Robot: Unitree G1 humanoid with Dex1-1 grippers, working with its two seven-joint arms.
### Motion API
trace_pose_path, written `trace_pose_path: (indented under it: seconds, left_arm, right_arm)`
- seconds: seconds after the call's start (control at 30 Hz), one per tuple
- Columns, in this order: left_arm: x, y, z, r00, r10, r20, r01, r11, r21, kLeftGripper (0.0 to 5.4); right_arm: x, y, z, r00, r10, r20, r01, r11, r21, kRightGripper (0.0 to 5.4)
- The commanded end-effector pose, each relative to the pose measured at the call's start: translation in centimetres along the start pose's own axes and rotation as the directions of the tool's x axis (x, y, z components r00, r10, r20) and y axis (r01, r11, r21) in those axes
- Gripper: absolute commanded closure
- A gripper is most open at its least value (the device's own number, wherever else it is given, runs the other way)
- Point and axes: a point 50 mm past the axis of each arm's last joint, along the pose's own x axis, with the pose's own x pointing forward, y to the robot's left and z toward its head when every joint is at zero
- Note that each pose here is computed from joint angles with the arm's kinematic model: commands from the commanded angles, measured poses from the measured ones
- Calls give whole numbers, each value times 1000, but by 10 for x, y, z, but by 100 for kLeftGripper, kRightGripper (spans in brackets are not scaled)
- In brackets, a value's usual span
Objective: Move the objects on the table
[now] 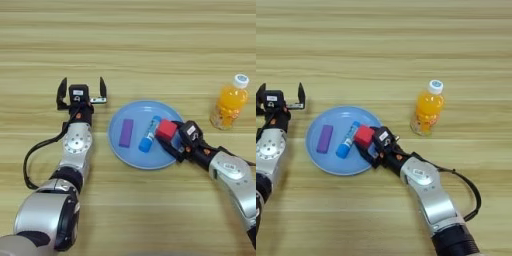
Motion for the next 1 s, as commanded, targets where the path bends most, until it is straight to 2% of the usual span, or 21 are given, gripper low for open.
trace_pose_path:
  seconds: [0.03,0.17,0.43,0.63,1.0]
  left_arm:
    - [3,-4,3,1000,-14,-1,14,1000,10,0]
    - [3,-4,3,1000,-13,0,13,1000,10,0]
    - [3,-4,2,1000,-13,-1,13,1000,10,0]
    - [4,-4,2,1000,-14,-3,14,1000,10,0]
    - [4,-4,3,1000,-14,-3,14,1000,11,0]
  right_arm:
    - [0,-2,-4,1000,-3,-27,3,1000,12,275]
    - [0,-2,-3,1000,-3,-23,3,1000,10,308]
    - [-2,-5,3,1000,-22,7,22,1000,4,310]
    - [-9,-8,16,997,-42,59,42,999,-7,313]
    - [-25,-22,22,990,-120,79,121,993,-2,313]
